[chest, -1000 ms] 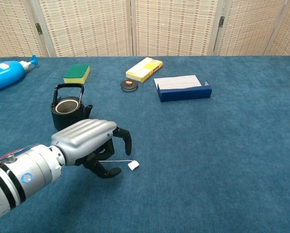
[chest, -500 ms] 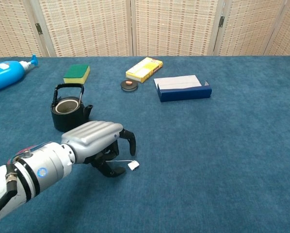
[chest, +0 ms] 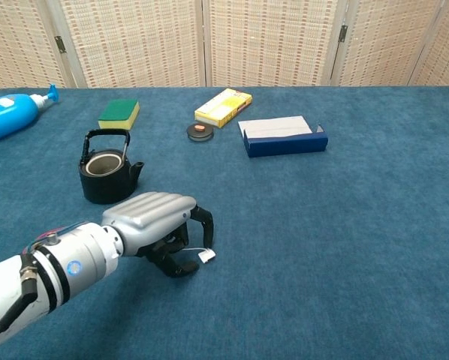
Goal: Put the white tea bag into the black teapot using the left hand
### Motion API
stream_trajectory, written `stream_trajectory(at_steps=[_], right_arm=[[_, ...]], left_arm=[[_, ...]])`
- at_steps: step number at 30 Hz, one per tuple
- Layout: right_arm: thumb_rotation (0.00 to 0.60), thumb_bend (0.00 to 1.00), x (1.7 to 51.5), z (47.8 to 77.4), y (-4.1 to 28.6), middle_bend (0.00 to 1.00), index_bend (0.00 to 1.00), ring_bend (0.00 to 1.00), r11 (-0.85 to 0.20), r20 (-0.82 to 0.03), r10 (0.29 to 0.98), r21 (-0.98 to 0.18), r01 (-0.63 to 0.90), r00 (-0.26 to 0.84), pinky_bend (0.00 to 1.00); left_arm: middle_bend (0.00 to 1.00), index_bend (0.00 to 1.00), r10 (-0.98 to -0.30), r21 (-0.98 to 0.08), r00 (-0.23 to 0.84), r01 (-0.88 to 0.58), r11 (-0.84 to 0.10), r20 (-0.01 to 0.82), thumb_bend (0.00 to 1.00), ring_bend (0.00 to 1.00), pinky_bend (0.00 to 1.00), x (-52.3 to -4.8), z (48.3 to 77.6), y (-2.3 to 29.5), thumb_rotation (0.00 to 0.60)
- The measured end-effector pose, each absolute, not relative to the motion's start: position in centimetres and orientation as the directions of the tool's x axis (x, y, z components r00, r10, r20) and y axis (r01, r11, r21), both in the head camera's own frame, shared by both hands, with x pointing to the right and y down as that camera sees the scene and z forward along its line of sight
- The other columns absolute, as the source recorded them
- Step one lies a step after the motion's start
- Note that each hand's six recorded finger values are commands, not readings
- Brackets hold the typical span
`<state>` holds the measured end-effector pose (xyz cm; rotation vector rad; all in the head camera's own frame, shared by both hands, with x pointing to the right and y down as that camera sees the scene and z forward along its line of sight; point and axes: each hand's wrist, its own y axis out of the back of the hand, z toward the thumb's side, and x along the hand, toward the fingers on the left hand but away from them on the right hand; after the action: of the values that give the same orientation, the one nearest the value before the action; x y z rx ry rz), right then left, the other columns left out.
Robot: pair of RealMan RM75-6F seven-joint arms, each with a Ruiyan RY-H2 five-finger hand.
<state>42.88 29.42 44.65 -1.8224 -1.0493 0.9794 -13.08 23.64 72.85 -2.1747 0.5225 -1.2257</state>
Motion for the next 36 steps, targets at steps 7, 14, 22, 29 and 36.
stream_trajectory(at_steps=[7, 14, 22, 29, 36], right_arm=[[0.6, 0.31, 42.9, 44.7, 29.4, 0.0, 0.0, 0.0, -0.337, -0.227, 0.907, -0.897, 0.287, 0.354, 0.0], [0.6, 0.31, 43.0, 44.7, 29.3, 0.0, 0.0, 0.0, -0.335, -0.228, 0.909, -0.898, 0.287, 0.349, 0.0], [0.6, 0.31, 42.9, 44.7, 29.3, 0.0, 0.0, 0.0, -0.335, -0.229, 0.909, -0.898, 0.285, 0.349, 0.0], [0.6, 0.31, 42.9, 44.8, 29.3, 0.0, 0.0, 0.0, -0.333, -0.228, 0.91, -0.899, 0.285, 0.346, 0.0], [0.6, 0.31, 42.7, 44.9, 29.3, 0.0, 0.0, 0.0, -0.34, -0.234, 0.907, -0.899, 0.278, 0.351, 0.0]], left_arm=[[1.0, 0.52, -0.589, -0.657, 0.501, -0.052, -0.752, 0.634, 0.42, 1.0, 1.0, -13.0, 73.0, 23.5, 0.6], [1.0, 0.58, -0.587, -0.656, 0.504, -0.053, -0.753, 0.633, 0.42, 1.0, 1.0, -13.0, 73.3, 23.7, 0.6], [1.0, 0.66, -0.598, -0.668, 0.514, -0.063, -0.741, 0.615, 0.44, 1.0, 1.0, -13.0, 73.1, 23.7, 0.6], [1.0, 0.69, -0.611, -0.678, 0.509, -0.072, -0.732, 0.606, 0.51, 1.0, 1.0, -13.5, 73.0, 23.5, 0.6], [1.0, 0.7, -0.63, -0.699, 0.504, -0.07, -0.712, 0.591, 0.58, 1.0, 1.0, -14.1, 72.5, 23.2, 0.6]])
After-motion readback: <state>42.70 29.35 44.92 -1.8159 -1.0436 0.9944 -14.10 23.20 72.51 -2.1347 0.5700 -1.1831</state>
